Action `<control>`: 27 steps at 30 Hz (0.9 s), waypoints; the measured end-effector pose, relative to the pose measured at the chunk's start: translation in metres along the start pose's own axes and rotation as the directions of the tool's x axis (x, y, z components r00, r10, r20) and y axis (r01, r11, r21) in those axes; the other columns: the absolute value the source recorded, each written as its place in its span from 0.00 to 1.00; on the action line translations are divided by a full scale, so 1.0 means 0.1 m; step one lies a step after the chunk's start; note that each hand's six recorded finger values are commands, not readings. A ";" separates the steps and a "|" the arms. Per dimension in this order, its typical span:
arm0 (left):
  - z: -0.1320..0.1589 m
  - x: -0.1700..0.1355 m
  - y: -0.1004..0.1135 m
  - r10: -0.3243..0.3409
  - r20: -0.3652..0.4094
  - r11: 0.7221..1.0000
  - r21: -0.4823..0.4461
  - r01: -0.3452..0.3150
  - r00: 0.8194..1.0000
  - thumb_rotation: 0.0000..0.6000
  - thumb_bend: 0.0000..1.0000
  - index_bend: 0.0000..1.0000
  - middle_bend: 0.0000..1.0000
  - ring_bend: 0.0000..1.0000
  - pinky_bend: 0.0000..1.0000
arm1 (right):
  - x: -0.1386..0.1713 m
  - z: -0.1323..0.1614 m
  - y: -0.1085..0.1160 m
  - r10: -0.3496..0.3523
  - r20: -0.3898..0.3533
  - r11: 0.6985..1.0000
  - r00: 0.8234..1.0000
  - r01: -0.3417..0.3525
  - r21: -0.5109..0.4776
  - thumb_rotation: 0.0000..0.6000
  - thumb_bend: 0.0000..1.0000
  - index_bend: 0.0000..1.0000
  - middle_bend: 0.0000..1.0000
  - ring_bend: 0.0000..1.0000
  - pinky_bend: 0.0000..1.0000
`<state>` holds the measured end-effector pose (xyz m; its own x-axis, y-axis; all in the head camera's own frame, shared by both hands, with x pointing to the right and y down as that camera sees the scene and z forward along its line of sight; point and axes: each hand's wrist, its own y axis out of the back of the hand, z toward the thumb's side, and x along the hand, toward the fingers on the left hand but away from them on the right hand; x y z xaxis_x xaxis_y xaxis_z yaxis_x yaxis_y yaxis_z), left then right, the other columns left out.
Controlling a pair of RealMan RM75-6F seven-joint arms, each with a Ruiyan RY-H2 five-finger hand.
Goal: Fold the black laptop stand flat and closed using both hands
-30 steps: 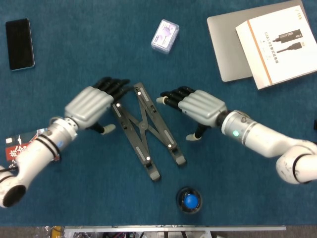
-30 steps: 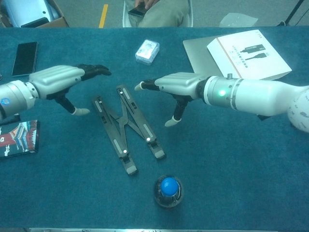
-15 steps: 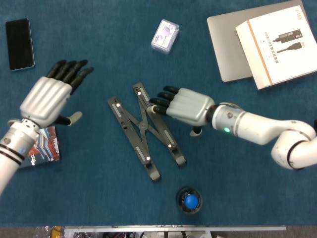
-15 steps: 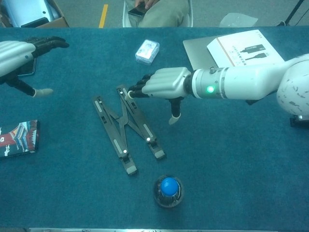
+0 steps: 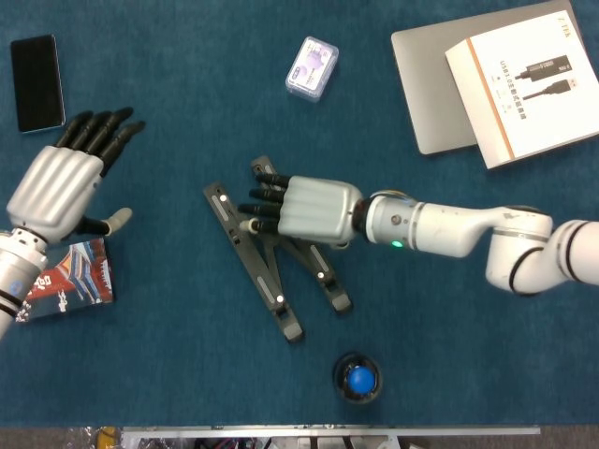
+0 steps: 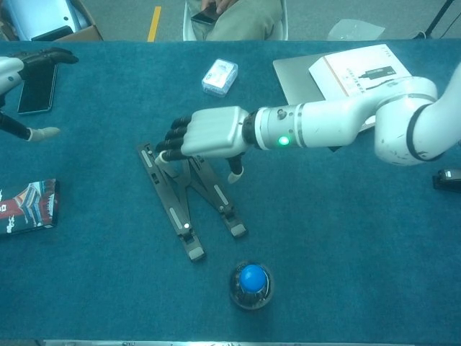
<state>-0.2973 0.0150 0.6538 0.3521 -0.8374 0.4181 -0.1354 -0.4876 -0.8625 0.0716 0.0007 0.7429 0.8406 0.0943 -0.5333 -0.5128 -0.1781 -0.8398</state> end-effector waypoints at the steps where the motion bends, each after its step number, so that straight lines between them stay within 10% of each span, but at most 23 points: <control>1: -0.02 -0.01 0.01 0.002 -0.005 1.000 -0.002 -0.002 1.000 1.00 0.25 0.00 0.00 0.00 0.00 | -0.03 0.02 0.00 -0.005 -0.021 1.000 1.000 0.005 0.005 1.00 0.00 0.00 0.00 0.00 0.02; 27: -0.09 -0.03 0.00 0.004 -0.023 0.997 -0.074 -0.006 1.000 1.00 0.25 0.00 0.00 0.00 0.00 | -0.12 0.07 -0.14 0.058 -0.160 0.997 0.985 -0.048 0.063 1.00 0.00 0.00 0.00 0.00 0.02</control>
<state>-0.3068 0.0154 0.6553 0.3297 -0.8448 0.4214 -0.2053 -0.4998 -0.8415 0.0677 0.0090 0.7608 0.8267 -0.0740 -0.5577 -0.5626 -0.1199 -0.8180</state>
